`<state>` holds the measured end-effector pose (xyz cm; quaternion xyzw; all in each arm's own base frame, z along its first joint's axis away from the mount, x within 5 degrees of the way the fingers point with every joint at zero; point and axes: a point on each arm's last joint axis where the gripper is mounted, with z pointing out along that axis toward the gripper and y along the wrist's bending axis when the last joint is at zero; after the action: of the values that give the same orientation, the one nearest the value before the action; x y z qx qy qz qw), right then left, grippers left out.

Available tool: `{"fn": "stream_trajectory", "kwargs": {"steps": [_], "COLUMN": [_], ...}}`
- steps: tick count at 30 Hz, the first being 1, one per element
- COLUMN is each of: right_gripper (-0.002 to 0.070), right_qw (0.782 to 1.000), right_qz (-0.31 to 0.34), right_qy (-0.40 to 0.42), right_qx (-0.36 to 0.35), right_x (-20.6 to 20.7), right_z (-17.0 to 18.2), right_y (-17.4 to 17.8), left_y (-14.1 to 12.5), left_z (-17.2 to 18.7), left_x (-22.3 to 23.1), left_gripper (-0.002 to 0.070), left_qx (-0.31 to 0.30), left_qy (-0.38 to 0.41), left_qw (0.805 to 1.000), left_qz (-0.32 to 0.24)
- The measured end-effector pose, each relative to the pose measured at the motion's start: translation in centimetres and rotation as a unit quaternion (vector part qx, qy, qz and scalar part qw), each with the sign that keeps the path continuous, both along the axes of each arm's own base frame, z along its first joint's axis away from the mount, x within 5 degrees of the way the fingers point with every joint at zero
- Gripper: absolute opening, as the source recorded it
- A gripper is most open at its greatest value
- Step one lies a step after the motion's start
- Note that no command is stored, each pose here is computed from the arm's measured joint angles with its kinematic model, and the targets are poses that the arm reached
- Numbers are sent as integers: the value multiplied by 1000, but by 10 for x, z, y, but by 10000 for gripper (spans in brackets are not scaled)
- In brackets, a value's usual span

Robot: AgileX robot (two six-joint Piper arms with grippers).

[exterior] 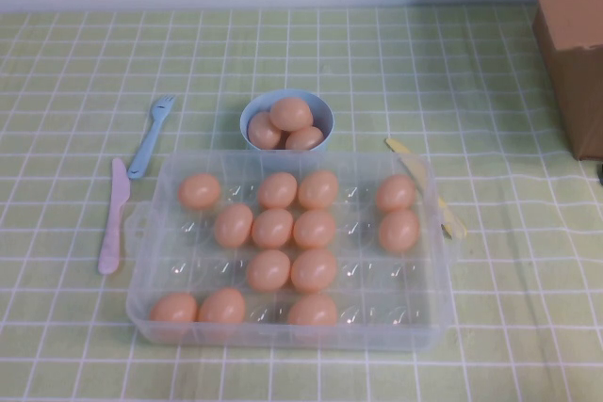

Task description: Take an egg out of the egg box

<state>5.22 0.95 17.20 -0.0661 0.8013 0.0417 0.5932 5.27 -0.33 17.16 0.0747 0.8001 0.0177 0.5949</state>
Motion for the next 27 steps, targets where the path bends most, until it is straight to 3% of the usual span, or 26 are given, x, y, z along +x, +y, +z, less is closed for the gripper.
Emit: {"fn": "stream_trajectory", "kwargs": {"steps": [6, 10, 13, 16, 27], "right_gripper": [-17, -17, -17, -17, -17], "right_qw": [1000, 1000, 1000, 1000, 1000], "right_qz": [0, 0, 0, 0, 0], "right_qy": [0, 0, 0, 0, 0], "right_qx": [0, 0, 0, 0, 0], "right_x": [0, 0, 0, 0, 0], "right_z": [0, 0, 0, 0, 0], "right_y": [0, 0, 0, 0, 0], "left_y": [-2, -6, -8, -7, -9], "left_z": [2, 7, 15, 21, 33], "left_x": [1, 1, 2, 3, 1], "left_gripper": [-5, -5, -5, -5, -5], "left_qx": [-34, -146, -252, -304, -331], "left_qy": [-12, -28, -57, -79, -81], "left_qw": [999, 989, 966, 949, 940], "left_qz": [-2, 3, 11, 18, 9]}}
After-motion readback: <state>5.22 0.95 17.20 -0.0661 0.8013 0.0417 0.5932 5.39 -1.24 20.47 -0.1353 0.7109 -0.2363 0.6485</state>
